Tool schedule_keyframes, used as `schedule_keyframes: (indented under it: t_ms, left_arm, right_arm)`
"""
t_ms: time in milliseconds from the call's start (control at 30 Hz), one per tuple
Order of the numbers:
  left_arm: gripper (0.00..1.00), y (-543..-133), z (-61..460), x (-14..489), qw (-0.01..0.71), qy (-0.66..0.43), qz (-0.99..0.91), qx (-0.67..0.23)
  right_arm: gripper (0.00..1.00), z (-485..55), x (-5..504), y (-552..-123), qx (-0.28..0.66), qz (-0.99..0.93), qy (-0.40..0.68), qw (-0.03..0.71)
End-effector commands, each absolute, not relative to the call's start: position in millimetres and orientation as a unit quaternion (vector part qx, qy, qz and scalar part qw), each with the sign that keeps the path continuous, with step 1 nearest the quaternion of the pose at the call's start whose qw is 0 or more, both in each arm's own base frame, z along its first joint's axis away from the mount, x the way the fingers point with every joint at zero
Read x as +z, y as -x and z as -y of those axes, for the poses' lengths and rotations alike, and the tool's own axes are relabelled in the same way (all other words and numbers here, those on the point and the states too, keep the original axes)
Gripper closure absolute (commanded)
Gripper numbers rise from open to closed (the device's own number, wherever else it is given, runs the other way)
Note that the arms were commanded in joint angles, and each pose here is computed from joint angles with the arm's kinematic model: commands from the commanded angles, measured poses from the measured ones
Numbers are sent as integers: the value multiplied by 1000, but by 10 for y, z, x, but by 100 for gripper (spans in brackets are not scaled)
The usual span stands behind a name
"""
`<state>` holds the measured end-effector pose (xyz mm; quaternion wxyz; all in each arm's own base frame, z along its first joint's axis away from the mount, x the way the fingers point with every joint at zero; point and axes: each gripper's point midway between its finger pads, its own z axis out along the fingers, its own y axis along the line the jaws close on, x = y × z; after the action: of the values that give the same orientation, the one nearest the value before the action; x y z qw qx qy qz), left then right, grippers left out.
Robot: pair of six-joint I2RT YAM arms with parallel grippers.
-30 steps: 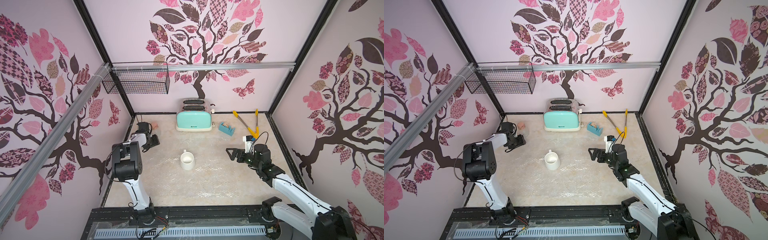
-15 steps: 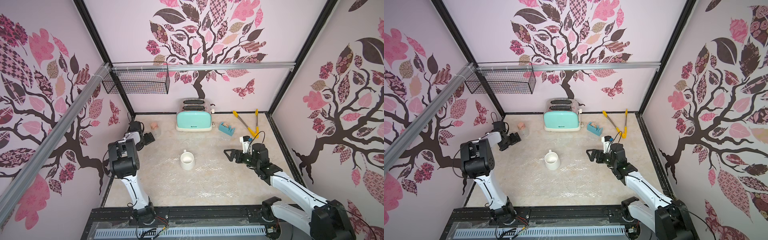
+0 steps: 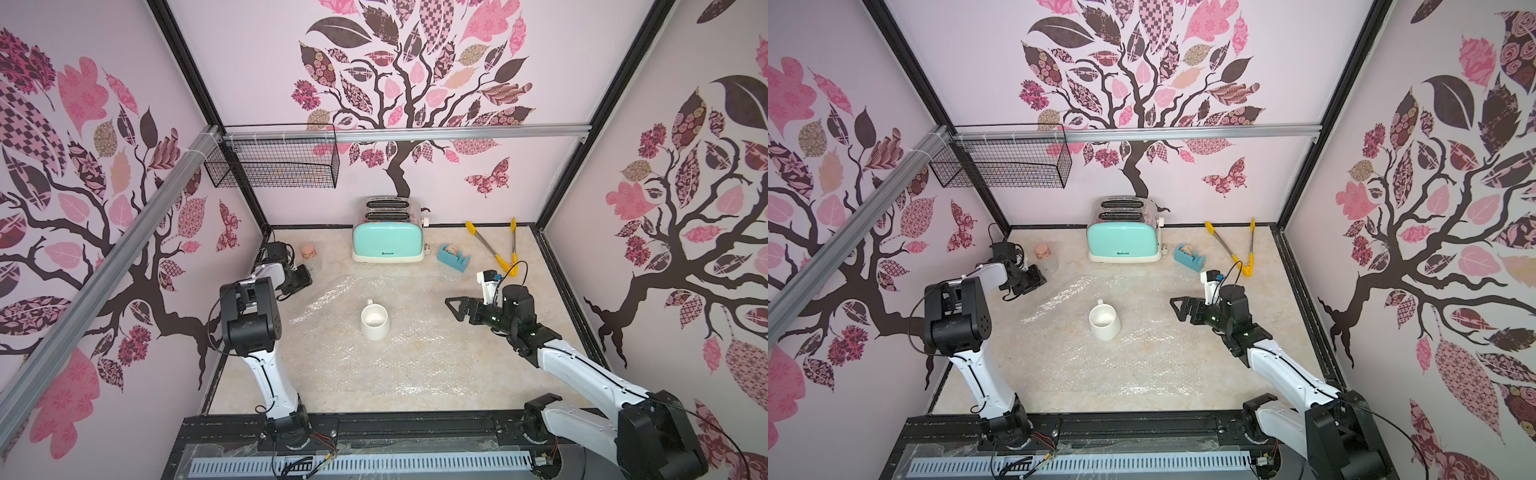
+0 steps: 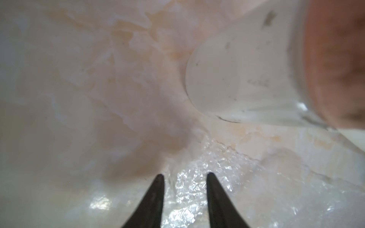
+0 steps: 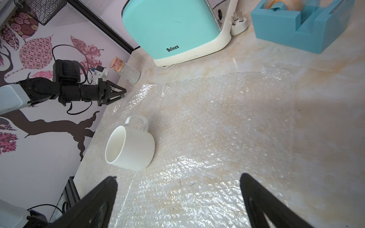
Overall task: Wrap mugs in bubble wrap
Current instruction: Wrap the mug in bubble wrap.
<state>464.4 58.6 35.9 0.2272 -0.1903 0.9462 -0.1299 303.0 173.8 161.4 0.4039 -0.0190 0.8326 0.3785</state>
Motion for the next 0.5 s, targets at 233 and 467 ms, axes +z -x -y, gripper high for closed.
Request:
schedule_keyframes:
  t_ms: [233,467]
  left_arm:
    - [100,-4461,-124,977,296,141,-940,-98]
    - [100,-4186,513,1711,382,89,-915,-91]
  right_arm:
    - [0,-1767,1719,-3054,387,-828,17,405]
    - [0,-1622,1572,-3073,351,-853,-32,385]
